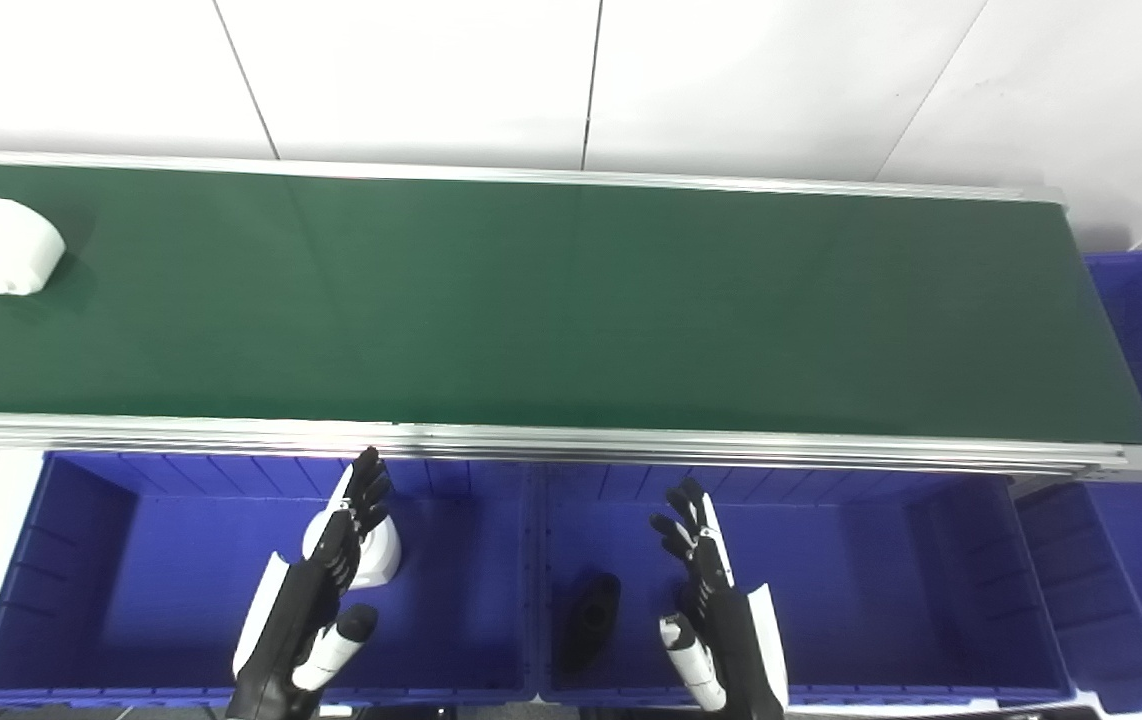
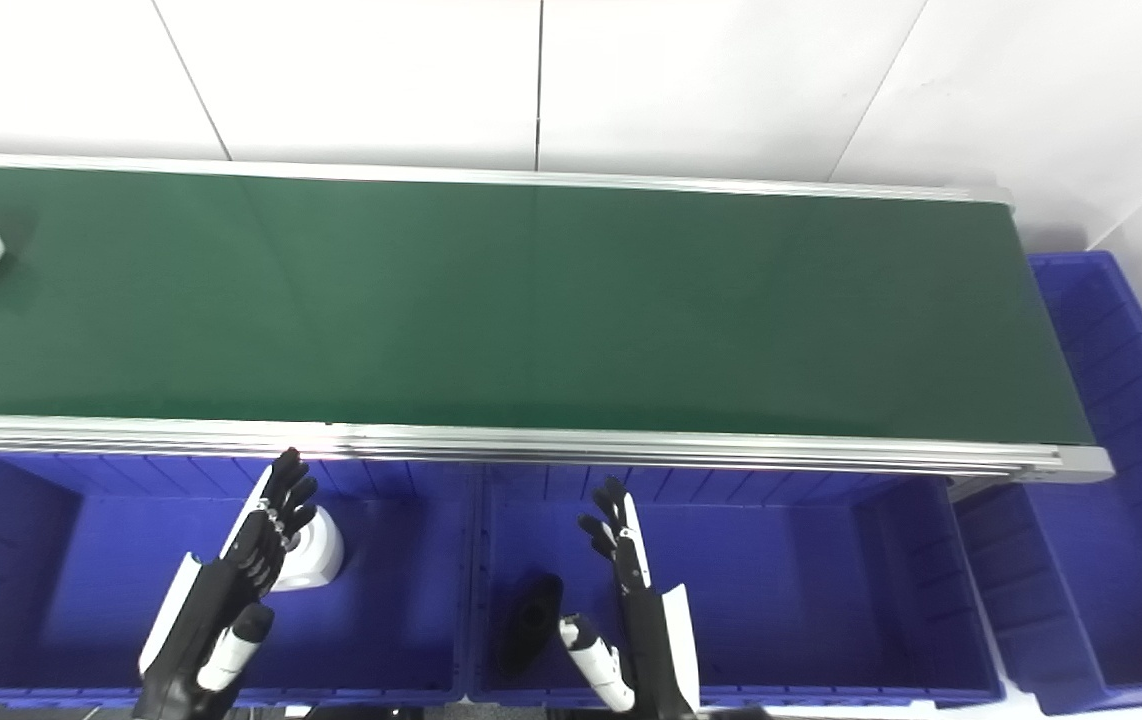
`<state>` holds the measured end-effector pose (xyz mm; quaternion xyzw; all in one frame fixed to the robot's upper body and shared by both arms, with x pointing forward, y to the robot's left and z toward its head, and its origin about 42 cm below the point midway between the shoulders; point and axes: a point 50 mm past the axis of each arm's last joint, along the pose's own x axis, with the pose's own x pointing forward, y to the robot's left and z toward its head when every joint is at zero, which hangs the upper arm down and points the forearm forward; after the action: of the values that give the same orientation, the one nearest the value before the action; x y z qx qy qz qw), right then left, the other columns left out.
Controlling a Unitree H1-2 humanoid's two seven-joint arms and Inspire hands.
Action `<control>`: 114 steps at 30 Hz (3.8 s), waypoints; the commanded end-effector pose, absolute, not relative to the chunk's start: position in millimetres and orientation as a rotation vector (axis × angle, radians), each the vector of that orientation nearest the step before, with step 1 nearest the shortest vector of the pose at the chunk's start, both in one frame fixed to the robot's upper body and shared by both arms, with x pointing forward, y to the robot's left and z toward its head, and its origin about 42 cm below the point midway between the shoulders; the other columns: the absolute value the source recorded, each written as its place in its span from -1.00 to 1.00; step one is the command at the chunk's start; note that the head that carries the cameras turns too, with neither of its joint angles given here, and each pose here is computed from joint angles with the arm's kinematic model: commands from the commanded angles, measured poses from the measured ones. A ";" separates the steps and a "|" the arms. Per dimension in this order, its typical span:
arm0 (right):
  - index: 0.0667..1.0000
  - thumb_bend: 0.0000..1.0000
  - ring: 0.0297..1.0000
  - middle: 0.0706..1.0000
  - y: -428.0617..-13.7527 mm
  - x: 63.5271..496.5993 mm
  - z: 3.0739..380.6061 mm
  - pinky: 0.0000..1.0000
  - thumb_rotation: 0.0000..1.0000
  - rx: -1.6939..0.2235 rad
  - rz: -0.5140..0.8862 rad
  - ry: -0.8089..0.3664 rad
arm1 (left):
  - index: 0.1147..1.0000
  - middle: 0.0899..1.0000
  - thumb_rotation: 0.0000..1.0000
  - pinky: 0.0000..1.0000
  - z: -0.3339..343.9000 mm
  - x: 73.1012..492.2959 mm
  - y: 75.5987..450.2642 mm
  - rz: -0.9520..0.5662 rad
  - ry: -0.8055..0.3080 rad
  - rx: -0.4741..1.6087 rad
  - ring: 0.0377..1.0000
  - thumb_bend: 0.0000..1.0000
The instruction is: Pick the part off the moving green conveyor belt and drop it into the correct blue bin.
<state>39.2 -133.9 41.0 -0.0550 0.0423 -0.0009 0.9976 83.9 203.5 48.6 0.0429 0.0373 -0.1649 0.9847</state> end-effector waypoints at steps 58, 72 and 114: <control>1.00 0.86 0.92 1.00 -151.6 35.0 40.6 0.98 1.00 -0.061 0.014 0.065 | 1.00 0.83 0.83 0.55 21.4 80.3 169.9 -0.364 0.070 0.126 0.72 0.81; 1.00 0.76 1.00 1.00 -162.0 36.6 31.6 1.00 0.97 -0.058 0.038 0.098 | 1.00 0.92 0.72 0.65 13.7 83.7 158.0 -0.379 0.092 0.023 0.79 0.74; 1.00 0.69 1.00 1.00 -164.7 54.0 21.9 1.00 0.84 -0.005 0.058 0.120 | 0.79 0.93 -0.65 0.59 279.9 320.0 274.8 -0.382 -0.746 0.944 0.80 1.00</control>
<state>56.4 -165.9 14.8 -0.0157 0.0832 0.0320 0.9959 316.4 268.5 263.9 0.4186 -0.3201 -0.1821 0.8301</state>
